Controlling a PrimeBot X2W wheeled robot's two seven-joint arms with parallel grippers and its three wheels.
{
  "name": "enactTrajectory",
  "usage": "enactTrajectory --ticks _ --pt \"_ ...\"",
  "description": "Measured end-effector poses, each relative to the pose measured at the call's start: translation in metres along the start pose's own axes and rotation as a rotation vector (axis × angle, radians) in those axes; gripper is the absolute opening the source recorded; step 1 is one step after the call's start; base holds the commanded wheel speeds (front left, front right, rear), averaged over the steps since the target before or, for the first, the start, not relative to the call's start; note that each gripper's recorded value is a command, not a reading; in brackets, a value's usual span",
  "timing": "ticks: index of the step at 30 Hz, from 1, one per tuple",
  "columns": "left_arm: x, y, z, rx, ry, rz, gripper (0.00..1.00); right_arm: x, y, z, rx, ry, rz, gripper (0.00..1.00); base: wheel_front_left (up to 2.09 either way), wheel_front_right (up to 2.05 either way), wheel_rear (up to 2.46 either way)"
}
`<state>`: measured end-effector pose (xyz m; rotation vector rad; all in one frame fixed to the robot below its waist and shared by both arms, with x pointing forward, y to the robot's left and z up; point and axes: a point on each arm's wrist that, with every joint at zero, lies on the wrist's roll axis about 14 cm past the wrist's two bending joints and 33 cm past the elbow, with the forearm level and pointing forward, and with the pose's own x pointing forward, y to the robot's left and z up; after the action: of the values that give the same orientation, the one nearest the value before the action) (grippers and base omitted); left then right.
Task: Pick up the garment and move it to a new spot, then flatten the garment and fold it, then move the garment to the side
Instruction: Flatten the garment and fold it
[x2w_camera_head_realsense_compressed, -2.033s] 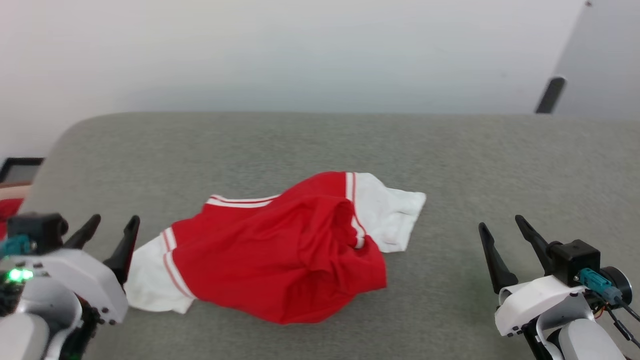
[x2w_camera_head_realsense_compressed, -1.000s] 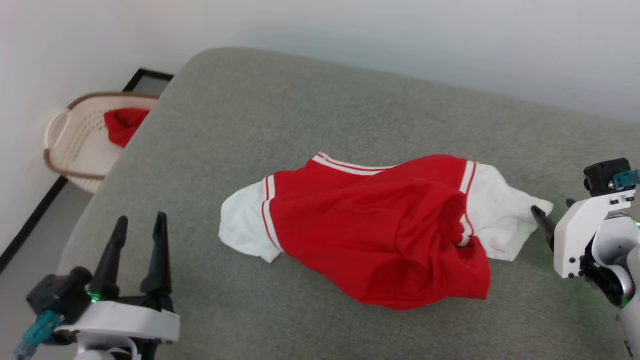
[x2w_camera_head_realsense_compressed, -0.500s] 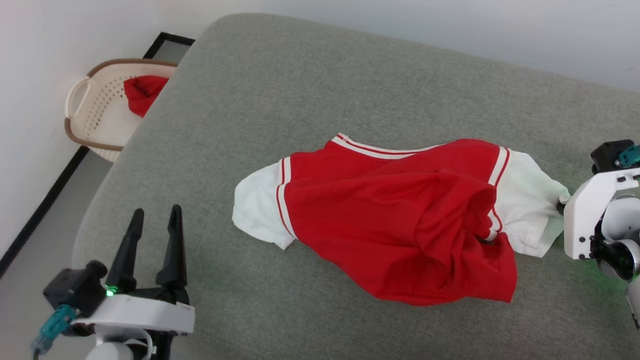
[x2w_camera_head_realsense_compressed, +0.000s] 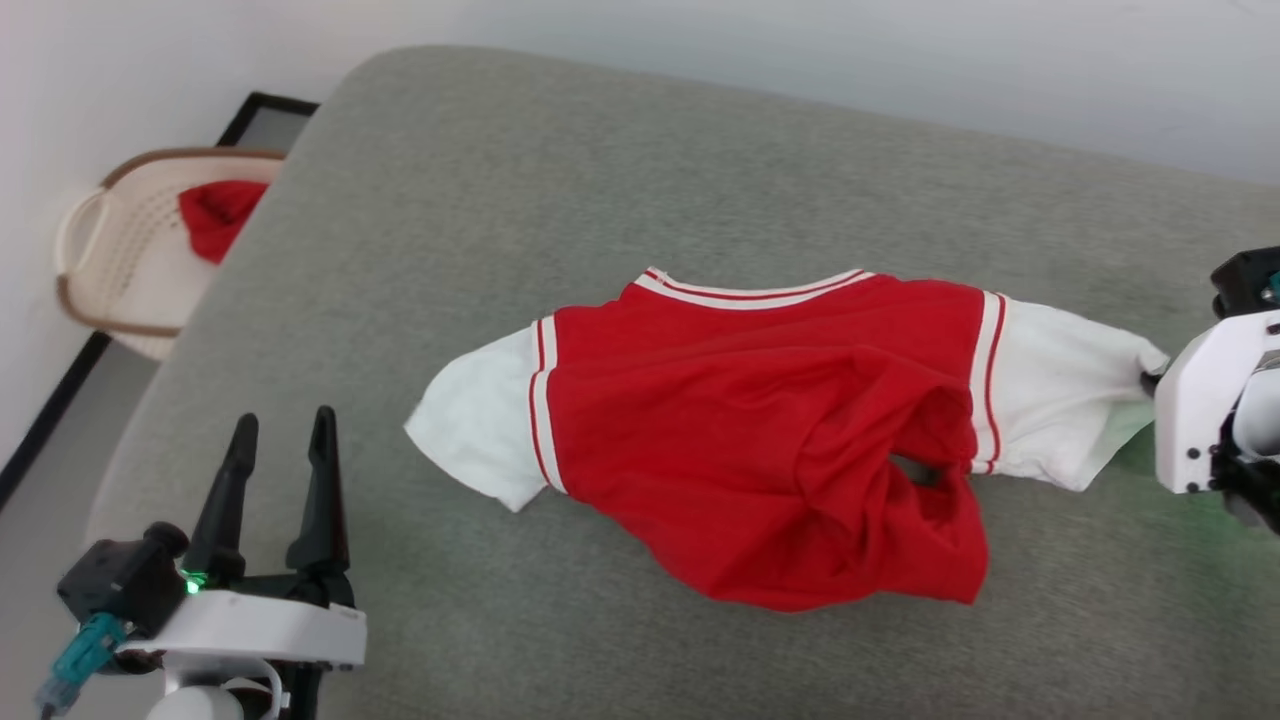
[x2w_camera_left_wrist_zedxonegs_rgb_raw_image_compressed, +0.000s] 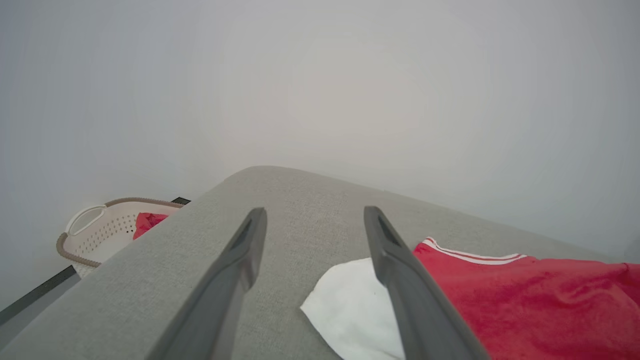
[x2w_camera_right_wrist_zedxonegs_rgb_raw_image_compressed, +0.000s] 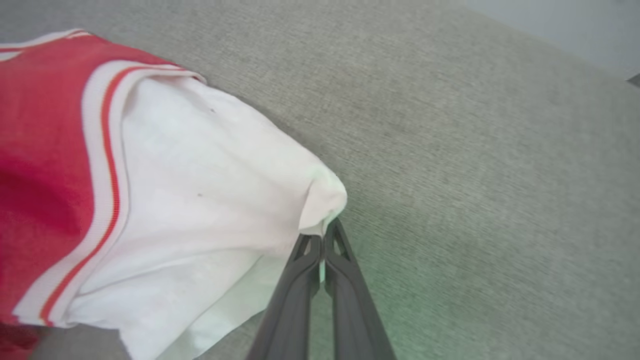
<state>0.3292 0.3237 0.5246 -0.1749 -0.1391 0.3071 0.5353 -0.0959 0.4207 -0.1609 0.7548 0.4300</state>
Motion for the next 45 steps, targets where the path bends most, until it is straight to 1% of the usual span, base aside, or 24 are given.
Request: enactTrajectory --ticks 4,10,17,20,22,24,25,26,28,29,30,32,39,42,45 --pt "0.006 -0.011 -0.001 -0.002 0.001 -0.039 1.00 -0.017 -0.026 0.003 0.001 -0.027 -0.054 0.00 0.00 0.00 0.00" --pt "0.016 -0.029 -0.003 -0.006 -0.001 -0.104 1.00 -0.046 -0.069 -0.005 0.028 -0.044 -0.151 0.00 0.00 0.00 0.00" --pt "0.024 -0.050 -0.009 -0.013 0.010 -0.168 1.00 -0.073 -0.112 -0.033 0.086 -0.013 -0.253 0.00 0.00 0.00 0.00" --pt "0.026 -0.052 -0.012 -0.011 0.020 -0.179 1.00 -0.077 -0.123 -0.047 0.115 0.009 -0.280 0.00 0.00 0.00 0.00" --pt "0.026 -0.052 -0.012 -0.009 0.022 -0.182 1.00 -0.076 -0.124 -0.053 0.141 0.015 -0.279 0.00 0.00 0.00 0.00" --pt "0.027 -0.052 -0.013 -0.009 0.026 -0.184 1.00 -0.074 -0.124 -0.056 0.144 0.018 -0.283 0.00 0.00 0.00 0.00" --pt "0.027 -0.052 -0.013 -0.007 0.027 -0.186 1.00 -0.074 -0.124 -0.060 0.152 0.024 -0.284 0.02 0.00 0.00 0.00" --pt "0.027 -0.052 -0.013 -0.005 0.028 -0.187 1.00 -0.073 -0.123 -0.063 0.160 0.029 -0.284 0.11 0.00 0.00 0.00" --pt "0.028 -0.051 -0.013 -0.006 0.030 -0.188 1.00 -0.071 -0.122 -0.068 0.160 0.034 -0.285 0.54 0.00 0.00 0.00" --pt "0.028 -0.051 -0.013 -0.006 0.029 -0.189 1.00 -0.070 -0.121 -0.068 0.166 0.028 -0.284 0.96 0.00 0.00 0.00" --pt "0.028 -0.051 -0.013 -0.004 0.030 -0.190 1.00 -0.070 -0.120 -0.068 0.170 0.025 -0.283 1.00 0.00 0.00 0.00" --pt "0.028 -0.051 -0.013 0.001 0.031 -0.197 1.00 -0.070 -0.119 -0.071 0.170 0.032 -0.284 1.00 0.00 0.00 0.00" --pt "0.029 -0.057 -0.010 0.011 0.030 -0.229 1.00 -0.081 -0.118 -0.063 0.160 -0.016 -0.293 1.00 0.00 0.00 0.00" --pt "0.029 -0.061 -0.008 0.016 0.034 -0.252 1.00 -0.090 -0.117 -0.053 0.151 -0.073 -0.295 1.00 0.00 0.00 0.00" --pt "0.031 -0.068 -0.005 0.024 0.037 -0.280 1.00 -0.101 -0.113 -0.039 0.137 -0.160 -0.291 1.00 0.00 0.00 0.00"
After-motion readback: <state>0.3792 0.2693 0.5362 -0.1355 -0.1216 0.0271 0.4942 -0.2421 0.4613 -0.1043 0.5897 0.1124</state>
